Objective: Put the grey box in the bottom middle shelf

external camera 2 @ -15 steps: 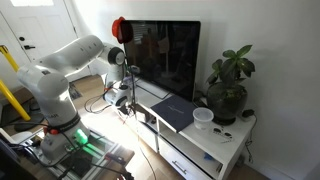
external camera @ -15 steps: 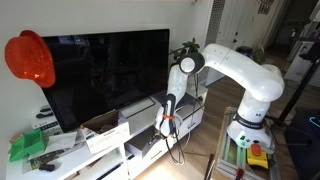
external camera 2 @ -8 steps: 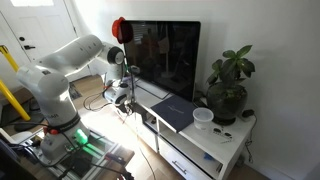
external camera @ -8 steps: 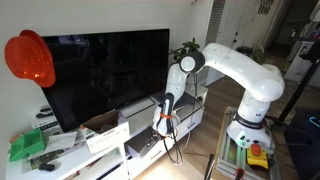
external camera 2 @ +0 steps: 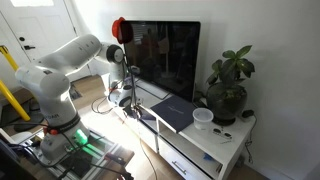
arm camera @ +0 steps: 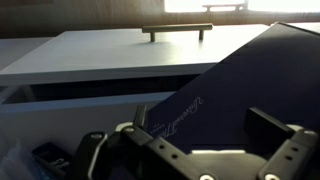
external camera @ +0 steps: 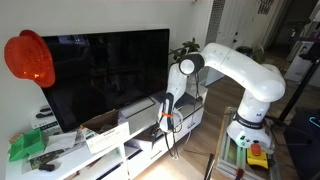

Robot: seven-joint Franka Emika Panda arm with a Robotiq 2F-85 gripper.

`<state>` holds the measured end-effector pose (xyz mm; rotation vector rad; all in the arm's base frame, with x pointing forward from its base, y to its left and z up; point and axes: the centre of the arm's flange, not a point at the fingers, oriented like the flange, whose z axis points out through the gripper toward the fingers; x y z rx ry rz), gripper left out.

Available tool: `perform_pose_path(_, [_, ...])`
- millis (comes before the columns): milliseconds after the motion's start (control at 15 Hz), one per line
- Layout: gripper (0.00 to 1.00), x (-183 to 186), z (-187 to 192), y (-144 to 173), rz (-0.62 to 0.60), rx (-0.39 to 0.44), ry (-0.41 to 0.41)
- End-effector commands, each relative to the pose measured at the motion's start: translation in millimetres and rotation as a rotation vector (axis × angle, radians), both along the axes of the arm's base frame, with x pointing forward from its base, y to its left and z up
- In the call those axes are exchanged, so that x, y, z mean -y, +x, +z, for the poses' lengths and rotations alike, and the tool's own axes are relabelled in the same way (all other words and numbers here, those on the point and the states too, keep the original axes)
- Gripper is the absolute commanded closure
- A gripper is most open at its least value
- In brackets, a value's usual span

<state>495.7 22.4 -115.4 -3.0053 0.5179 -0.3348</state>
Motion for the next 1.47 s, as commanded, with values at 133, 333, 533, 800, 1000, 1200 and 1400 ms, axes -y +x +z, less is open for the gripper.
perform_pose_path(133, [0.00,-6.4,22.4,5.4,-0.032,0.036,-0.029])
perform_pose_path(333, [0.00,-17.6,32.3,0.5,0.022,-0.017,-0.026])
perform_pose_path(533, [0.00,-29.8,38.3,-6.2,0.075,-0.112,-0.040])
perform_pose_path(800, [0.00,-41.6,38.9,-5.6,0.133,-0.209,-0.064])
perform_pose_path(1000, [0.00,-53.2,35.6,-0.5,0.179,-0.212,-0.047])
perform_pose_path(1200, [0.00,-74.6,33.2,-3.5,0.252,-0.229,0.010])
perform_pose_path(1400, [0.00,-104.1,40.0,-5.9,0.351,-0.231,0.040])
